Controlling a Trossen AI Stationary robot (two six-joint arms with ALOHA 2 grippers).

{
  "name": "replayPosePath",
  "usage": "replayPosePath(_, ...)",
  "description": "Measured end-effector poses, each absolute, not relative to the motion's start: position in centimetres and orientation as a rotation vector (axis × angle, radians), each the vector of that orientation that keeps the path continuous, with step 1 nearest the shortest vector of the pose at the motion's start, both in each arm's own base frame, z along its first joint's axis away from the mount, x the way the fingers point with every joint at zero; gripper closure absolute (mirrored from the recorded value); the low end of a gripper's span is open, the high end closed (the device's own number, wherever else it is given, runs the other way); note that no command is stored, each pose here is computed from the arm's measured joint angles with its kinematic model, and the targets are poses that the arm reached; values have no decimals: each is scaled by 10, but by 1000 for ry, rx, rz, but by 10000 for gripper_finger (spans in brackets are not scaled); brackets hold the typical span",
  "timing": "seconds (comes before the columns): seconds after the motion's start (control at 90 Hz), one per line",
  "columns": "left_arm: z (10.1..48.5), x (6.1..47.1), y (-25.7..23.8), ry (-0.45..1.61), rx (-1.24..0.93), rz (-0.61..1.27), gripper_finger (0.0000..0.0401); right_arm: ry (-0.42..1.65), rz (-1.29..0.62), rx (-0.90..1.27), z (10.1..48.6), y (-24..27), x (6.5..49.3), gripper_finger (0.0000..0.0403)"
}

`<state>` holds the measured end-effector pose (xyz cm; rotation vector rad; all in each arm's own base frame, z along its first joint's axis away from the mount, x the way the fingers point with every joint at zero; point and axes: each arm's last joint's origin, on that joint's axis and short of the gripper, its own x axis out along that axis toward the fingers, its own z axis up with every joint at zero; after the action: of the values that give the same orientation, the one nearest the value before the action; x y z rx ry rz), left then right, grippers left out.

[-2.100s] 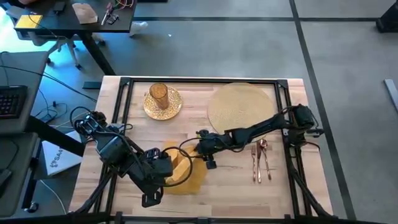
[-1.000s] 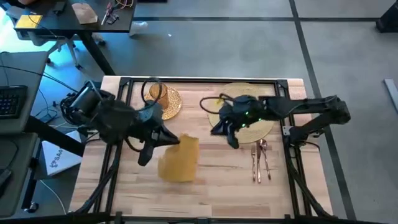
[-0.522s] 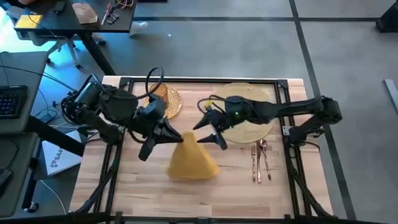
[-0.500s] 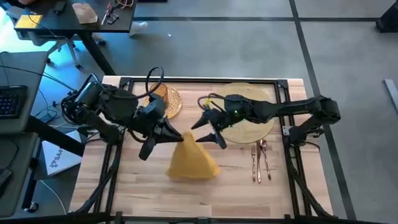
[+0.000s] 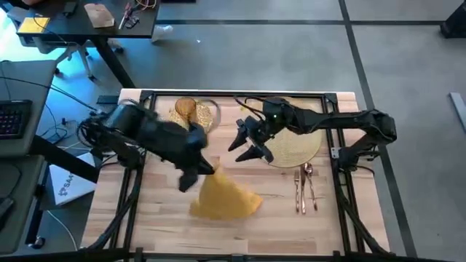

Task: Set table place
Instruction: Fold the yellow table napkin

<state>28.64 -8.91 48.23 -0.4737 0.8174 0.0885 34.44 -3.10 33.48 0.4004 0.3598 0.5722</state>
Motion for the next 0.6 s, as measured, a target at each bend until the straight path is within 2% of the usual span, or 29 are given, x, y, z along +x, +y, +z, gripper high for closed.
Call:
replayPosePath(0.122,471,311,-62,774,-320,277,401,509,414,489,348,-36,306,191)
replayPosePath(0.244,488,339,-19,525,-197,278,401,525,201,435,375,-31,254,214)
replayPosePath(0.3,501,348,-4,389,-161,171,401,510,111,413,386,-28,230,223)
replayPosePath(0.422,524,351,-6,186,-87,-225,401,459,-68,407,405,-23,179,235)
replayPosePath(0.5,517,350,-23,263,-153,-409,401,428,-155,415,411,-21,153,239)
replayPosePath(0.6,481,350,-53,600,-240,-487,401,434,-213,454,411,-20,138,242)
